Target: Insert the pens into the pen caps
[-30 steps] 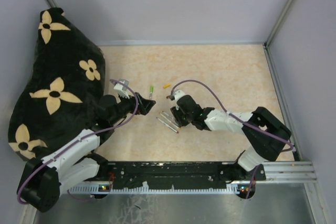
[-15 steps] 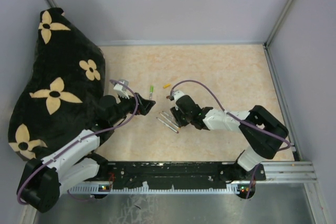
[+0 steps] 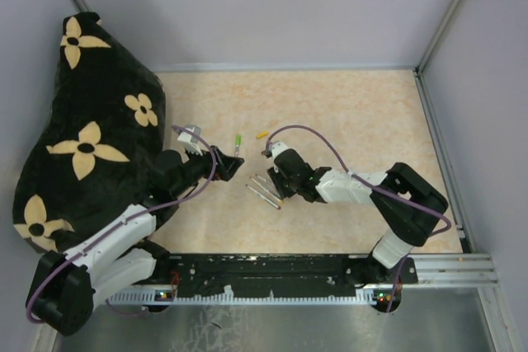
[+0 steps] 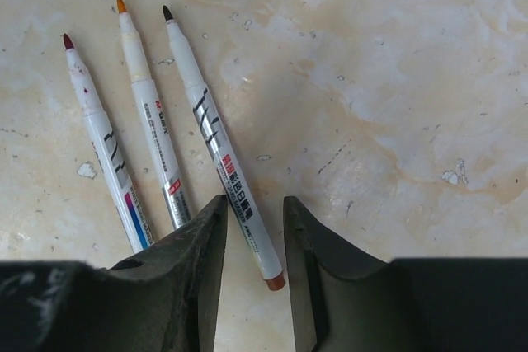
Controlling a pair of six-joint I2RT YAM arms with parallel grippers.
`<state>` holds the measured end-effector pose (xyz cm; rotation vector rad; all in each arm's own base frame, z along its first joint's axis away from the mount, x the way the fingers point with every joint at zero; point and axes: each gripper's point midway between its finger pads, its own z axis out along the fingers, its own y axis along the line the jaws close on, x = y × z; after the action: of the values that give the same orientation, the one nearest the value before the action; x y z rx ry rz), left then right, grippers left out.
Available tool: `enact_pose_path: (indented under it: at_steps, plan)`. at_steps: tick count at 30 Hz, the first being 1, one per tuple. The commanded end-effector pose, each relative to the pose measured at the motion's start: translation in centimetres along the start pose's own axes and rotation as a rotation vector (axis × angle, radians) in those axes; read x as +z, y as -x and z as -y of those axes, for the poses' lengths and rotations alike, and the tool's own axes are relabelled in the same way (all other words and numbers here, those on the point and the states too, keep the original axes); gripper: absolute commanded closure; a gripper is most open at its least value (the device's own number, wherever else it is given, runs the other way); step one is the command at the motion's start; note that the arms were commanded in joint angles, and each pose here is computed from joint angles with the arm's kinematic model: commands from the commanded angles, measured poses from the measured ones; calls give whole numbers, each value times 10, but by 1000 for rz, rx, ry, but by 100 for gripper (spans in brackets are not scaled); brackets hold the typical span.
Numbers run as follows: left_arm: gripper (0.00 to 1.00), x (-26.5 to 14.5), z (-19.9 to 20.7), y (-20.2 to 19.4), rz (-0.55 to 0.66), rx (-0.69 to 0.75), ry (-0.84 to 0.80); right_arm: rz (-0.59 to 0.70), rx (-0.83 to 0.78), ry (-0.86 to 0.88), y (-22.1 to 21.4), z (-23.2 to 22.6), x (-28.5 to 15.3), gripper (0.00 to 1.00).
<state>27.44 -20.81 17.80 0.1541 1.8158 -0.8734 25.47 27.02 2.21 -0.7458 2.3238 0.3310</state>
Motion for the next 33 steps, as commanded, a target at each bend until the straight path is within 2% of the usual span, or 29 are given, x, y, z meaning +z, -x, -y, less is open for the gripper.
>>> enact_pose_path:
  at_steps: [1, 4, 10, 13, 15, 24, 33]
  plan:
    - [1, -2, 6, 7, 29, -1, -17, 6, -13, -23, 8, -1, 3, 69]
    - [1, -2, 6, 8, 31, -1, -17, -8, -13, -28, 3, 0, 4, 79]
    - [1, -1, 6, 6, 25, -5, -18, -32, -16, -46, -8, 5, 4, 83]
    - [1, 0, 8, 6, 22, -11, -28, -11, -13, -66, -5, 9, -2, 94]
    - [1, 2, 9, 6, 15, -19, -33, 47, 0, -85, 5, 13, -11, 100]
    - [0, 23, 28, -1, -49, -66, -70, 455, 100, -22, 63, 14, -77, 100]
    - [0, 59, 73, -5, -74, -102, -203, 655, 151, 54, 80, 11, -119, 100]
